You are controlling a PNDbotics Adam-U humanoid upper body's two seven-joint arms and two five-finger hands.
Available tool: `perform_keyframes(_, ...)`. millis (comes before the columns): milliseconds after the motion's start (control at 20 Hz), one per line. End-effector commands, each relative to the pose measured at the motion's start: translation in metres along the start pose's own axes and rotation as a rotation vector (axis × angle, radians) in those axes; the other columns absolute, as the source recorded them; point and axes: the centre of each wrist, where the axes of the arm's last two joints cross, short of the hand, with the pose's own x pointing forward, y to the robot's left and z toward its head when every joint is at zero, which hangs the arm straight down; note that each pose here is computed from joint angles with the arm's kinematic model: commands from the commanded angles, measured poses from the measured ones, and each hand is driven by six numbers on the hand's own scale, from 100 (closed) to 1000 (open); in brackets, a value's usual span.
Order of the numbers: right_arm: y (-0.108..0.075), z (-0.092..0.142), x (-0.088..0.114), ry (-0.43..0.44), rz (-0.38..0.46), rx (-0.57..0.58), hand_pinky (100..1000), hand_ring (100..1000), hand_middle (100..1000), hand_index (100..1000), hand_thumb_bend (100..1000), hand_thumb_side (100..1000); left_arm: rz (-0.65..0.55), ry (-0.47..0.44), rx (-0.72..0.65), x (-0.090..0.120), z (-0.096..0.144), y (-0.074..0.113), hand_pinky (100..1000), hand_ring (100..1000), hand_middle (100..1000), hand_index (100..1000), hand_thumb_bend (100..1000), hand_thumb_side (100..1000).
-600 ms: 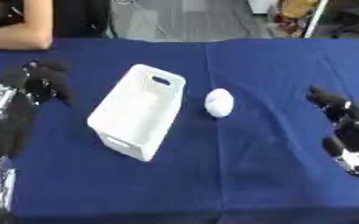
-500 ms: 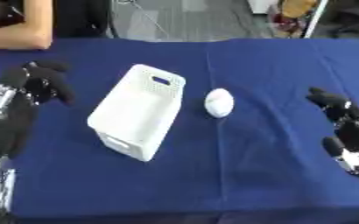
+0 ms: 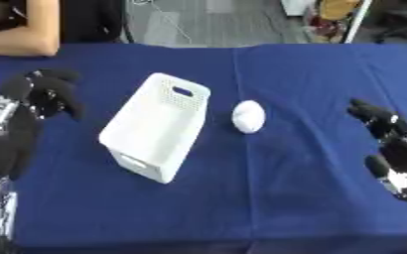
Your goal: Pick up objects on the table and place them in the box.
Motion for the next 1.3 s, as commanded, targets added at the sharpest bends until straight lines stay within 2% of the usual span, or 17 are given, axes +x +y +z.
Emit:
perform_keyframes(50, -0.007, -0.005, 0.005, -0.045, 0.055, 0.058, 1000, 1000, 818, 892, 429, 474, -0.024, -0.024, -0.012, 0.007, -0.004, 0.003, 462, 498, 715, 671, 100, 947)
perform_keyframes(100, -0.016, -0.009, 0.009, -0.056, 0.099, 0.091, 1000, 1000, 831, 898, 437, 473, -0.024, -0.023, -0.013, 0.006, -0.004, 0.003, 462, 498, 715, 671, 100, 947)
perform_keyframes(150, -0.029, -0.016, 0.018, -0.079, 0.182, 0.145, 1000, 1000, 851, 905, 452, 468, -0.024, -0.021, -0.013, 0.006, -0.004, 0.004, 462, 498, 715, 671, 100, 947)
perform_keyframes(200, -0.045, -0.027, 0.03, -0.111, 0.298, 0.212, 986, 1000, 873, 913, 469, 463, -0.024, -0.019, -0.014, 0.006, -0.003, 0.004, 462, 499, 715, 671, 100, 947)
perform_keyframes(250, -0.06, -0.039, 0.044, -0.152, 0.431, 0.287, 915, 1000, 904, 924, 492, 456, -0.023, -0.017, -0.015, 0.005, -0.003, 0.004, 462, 499, 715, 671, 100, 946)
perform_keyframes(300, -0.069, -0.048, 0.052, -0.181, 0.53, 0.336, 882, 974, 919, 928, 500, 452, -0.023, -0.016, -0.016, 0.005, -0.003, 0.004, 463, 499, 715, 671, 100, 947)
perform_keyframes(400, -0.081, -0.066, 0.067, -0.24, 0.698, 0.417, 858, 953, 931, 932, 507, 450, -0.021, -0.015, -0.017, 0.005, -0.003, 0.003, 462, 499, 716, 671, 100, 946)
perform_keyframes(500, -0.083, -0.075, 0.07, -0.269, 0.787, 0.453, 848, 944, 938, 934, 509, 451, -0.021, -0.015, -0.02, 0.005, -0.003, 0.003, 462, 499, 716, 671, 100, 947)
perform_keyframes(800, -0.08, -0.077, 0.063, -0.28, 0.866, 0.478, 848, 947, 940, 934, 509, 452, -0.024, -0.013, -0.022, 0.005, -0.002, 0.003, 462, 498, 716, 671, 100, 949)
perform_keyframes(1150, -0.079, -0.084, 0.059, -0.303, 0.886, 0.497, 838, 939, 942, 933, 515, 447, -0.023, -0.014, -0.025, 0.005, -0.002, 0.003, 462, 498, 716, 671, 100, 948)
perform_keyframes(1300, -0.081, -0.096, 0.055, -0.323, 0.889, 0.53, 832, 937, 945, 934, 517, 446, -0.021, -0.011, -0.029, 0.004, -0.002, 0.002, 461, 498, 717, 671, 100, 949)
